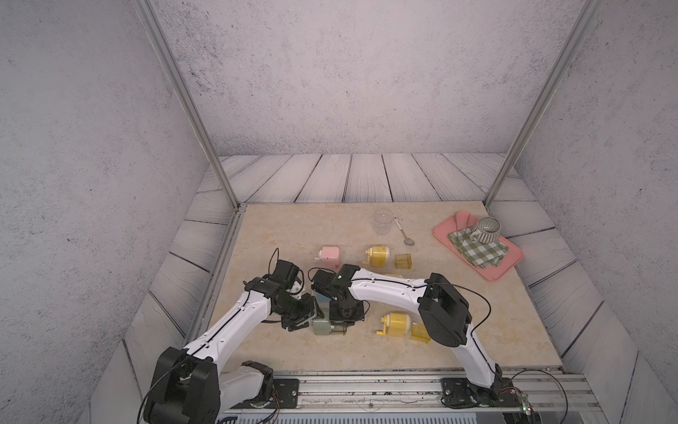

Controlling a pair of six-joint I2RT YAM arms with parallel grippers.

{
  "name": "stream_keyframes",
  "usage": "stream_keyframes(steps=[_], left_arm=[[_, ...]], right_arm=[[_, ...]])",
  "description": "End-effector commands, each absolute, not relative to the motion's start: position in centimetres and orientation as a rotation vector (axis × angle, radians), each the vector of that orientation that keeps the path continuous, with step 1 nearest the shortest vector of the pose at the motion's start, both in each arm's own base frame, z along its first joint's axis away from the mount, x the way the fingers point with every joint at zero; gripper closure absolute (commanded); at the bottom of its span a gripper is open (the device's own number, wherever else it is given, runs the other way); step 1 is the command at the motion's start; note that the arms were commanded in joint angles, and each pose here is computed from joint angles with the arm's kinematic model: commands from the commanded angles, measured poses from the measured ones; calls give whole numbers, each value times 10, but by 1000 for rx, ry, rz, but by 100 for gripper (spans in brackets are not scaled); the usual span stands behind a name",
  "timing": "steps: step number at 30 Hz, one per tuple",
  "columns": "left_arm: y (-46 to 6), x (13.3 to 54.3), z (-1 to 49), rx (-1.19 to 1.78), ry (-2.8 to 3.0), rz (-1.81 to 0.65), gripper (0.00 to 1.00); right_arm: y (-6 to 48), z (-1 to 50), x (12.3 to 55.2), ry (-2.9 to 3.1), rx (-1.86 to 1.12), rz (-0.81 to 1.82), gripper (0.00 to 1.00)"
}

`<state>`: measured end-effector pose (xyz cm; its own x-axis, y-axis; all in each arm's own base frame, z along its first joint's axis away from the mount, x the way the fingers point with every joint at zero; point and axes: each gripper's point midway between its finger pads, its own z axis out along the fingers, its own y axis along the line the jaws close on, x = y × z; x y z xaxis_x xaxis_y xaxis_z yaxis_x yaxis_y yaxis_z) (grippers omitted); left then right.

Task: Put the tray back into the pencil sharpener
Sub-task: Close the container of the pencil sharpener.

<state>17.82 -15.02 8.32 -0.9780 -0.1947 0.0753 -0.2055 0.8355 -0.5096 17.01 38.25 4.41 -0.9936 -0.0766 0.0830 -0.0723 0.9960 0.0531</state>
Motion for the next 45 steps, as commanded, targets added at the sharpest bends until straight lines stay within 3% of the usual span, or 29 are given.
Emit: stream_keyframes(steps=[1, 45], left_arm=[[-145, 170, 78, 331, -2989, 772, 39], [-144, 169, 74, 339, -2985, 750, 40]], right_arm=[[388, 61, 174, -3096, 140, -154, 100], [413, 66, 168, -3050, 219, -400, 100]])
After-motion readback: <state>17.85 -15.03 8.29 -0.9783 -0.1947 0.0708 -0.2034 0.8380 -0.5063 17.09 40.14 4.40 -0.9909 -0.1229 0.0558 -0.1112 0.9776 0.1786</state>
